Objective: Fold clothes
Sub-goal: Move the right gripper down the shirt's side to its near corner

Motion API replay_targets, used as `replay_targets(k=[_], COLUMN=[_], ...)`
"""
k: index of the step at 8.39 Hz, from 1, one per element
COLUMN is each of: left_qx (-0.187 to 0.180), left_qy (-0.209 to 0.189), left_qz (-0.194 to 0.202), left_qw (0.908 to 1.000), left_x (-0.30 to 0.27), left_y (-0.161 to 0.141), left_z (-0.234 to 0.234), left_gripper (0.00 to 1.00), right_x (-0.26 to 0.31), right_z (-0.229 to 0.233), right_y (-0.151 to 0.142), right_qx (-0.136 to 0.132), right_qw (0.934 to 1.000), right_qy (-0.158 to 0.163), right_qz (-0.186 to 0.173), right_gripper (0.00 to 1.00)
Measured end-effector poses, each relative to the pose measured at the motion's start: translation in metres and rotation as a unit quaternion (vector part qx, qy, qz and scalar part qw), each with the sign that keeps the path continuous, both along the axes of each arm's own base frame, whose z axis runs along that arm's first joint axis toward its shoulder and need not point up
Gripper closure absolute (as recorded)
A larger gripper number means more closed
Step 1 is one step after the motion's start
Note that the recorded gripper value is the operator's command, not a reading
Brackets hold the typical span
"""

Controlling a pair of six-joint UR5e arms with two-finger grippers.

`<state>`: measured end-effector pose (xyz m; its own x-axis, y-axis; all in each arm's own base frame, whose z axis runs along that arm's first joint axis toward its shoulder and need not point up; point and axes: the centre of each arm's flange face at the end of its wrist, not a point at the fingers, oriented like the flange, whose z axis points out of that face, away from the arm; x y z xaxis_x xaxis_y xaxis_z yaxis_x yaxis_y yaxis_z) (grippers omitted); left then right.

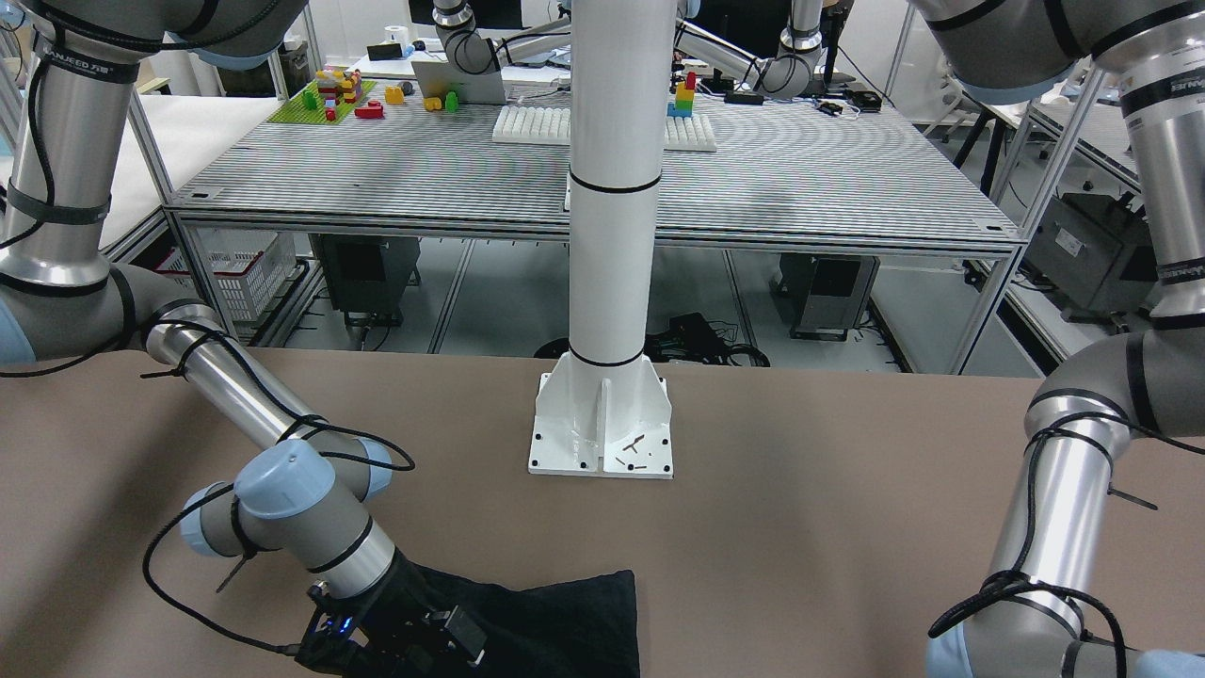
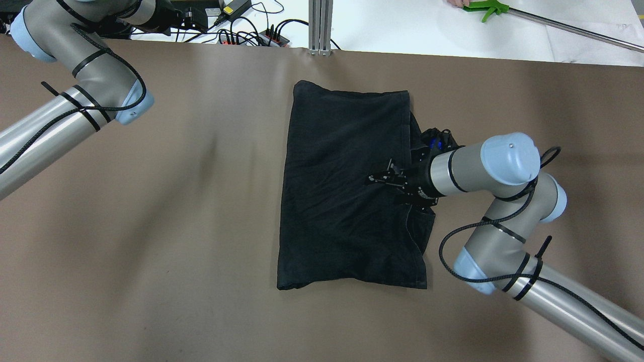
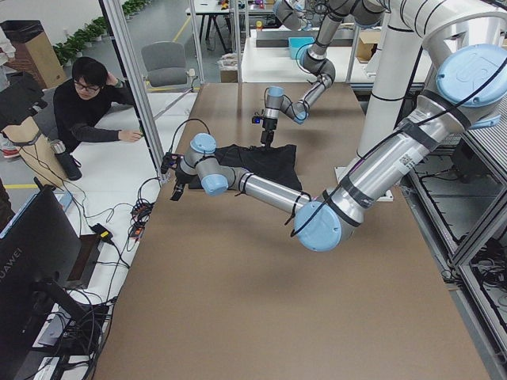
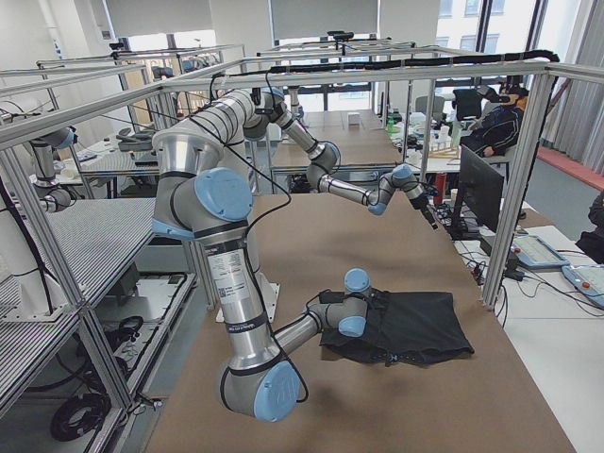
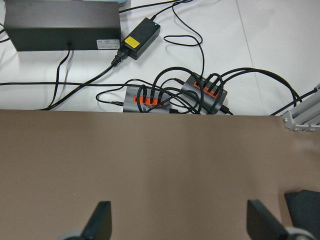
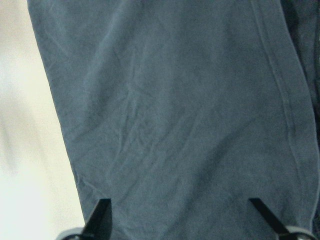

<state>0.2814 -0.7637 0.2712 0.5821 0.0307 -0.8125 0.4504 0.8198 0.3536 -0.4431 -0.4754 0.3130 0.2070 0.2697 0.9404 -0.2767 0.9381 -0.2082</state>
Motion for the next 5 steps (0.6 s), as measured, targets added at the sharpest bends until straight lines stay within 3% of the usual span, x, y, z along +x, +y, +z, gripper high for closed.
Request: replay_targets(k=[2,5], left_qx=[0.003,0.007], left_qy=[0.002,0.003], left_qz=[0.0,0.001], left_qw=[1.0,1.0], left_x=[0.001,0.004], left_y=[0.0,0.0], left_z=[-0.006,-0.012], left_gripper=[0.05,0.05], right_x=[-0.027,-0.004], right_z=[0.022,0.076], right_y=[0.029,0.034], right_qx=[0.002,0.008], right_qw=[0.9998,0.999], right_qy=[0.021,0.043], right_qz=[0.002,0.009], right_gripper=[0.06,0.06])
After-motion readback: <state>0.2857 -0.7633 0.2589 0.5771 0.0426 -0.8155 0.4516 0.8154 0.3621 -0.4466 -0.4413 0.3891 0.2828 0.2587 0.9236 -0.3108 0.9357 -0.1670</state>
